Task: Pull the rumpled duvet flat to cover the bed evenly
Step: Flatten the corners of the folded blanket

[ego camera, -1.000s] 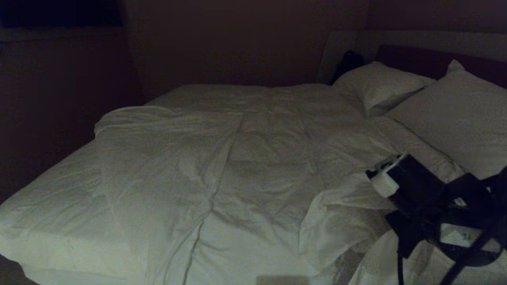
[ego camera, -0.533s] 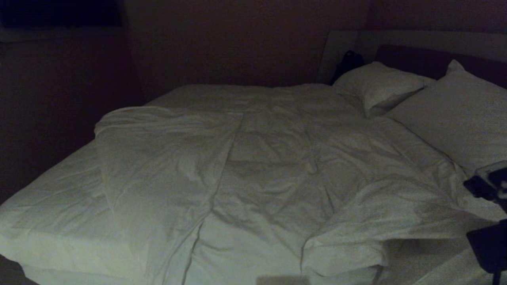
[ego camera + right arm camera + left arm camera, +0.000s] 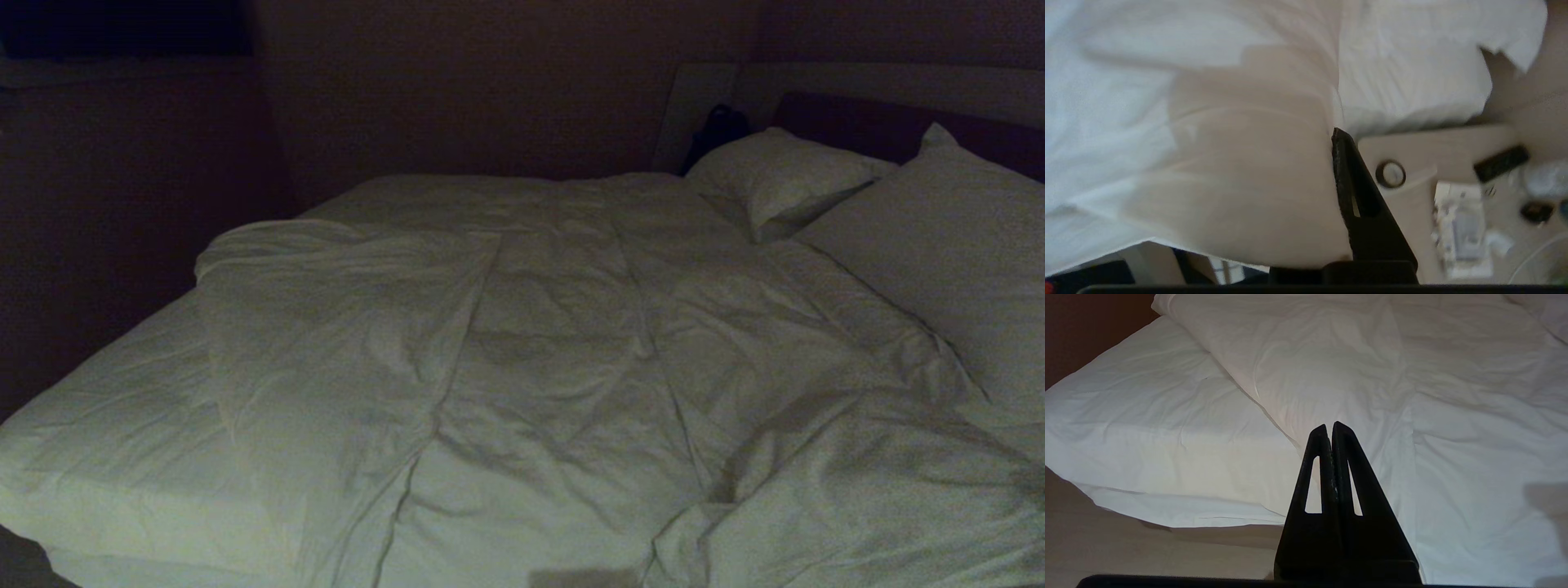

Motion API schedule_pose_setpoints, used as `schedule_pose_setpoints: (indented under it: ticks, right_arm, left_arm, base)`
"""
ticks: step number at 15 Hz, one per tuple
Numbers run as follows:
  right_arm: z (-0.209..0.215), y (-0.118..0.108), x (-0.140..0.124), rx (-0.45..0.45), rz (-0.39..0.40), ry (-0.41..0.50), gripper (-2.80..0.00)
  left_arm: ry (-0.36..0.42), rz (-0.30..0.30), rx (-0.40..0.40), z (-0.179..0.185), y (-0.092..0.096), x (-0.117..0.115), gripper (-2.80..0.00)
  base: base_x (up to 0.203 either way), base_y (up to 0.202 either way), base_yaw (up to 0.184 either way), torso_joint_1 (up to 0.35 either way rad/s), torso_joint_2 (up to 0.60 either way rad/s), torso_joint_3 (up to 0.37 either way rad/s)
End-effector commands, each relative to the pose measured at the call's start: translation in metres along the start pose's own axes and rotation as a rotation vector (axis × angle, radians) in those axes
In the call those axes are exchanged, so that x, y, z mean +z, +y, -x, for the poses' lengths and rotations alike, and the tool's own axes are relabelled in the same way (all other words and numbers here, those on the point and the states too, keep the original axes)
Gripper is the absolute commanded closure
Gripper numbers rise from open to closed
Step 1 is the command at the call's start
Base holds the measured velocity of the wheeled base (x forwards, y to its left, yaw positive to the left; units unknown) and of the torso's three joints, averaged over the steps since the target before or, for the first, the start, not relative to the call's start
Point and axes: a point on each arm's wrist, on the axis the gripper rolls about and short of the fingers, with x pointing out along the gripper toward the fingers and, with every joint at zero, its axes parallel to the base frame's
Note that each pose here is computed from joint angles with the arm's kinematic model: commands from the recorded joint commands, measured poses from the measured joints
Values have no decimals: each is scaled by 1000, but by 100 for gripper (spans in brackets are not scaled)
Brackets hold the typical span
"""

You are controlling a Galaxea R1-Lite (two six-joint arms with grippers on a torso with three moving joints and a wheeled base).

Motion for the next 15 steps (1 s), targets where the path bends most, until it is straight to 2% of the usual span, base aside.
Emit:
schedule_pose_setpoints:
  ticks: [1,8,11,15]
  right_arm:
    - [12,-17,-19,11,-77,-22,0]
    - [17,-25,-52,38,-92,-6,0]
    - [22,-31,-63,41,-118,-36,0]
    - [20,-31,-81,24,-145,-6,0]
  left_arm:
    - [1,0,0,0,0,0,0]
    - [-1,0,0,0,0,0,0]
    - [-1,0,0,0,0,0,0]
    - [-1,0,1,0,0,0,0]
  base:
    - [0,0,0,0,0,0]
    - [0,0,0,0,0,0]
    - [0,0,0,0,0,0]
    - [0,0,0,0,0,0]
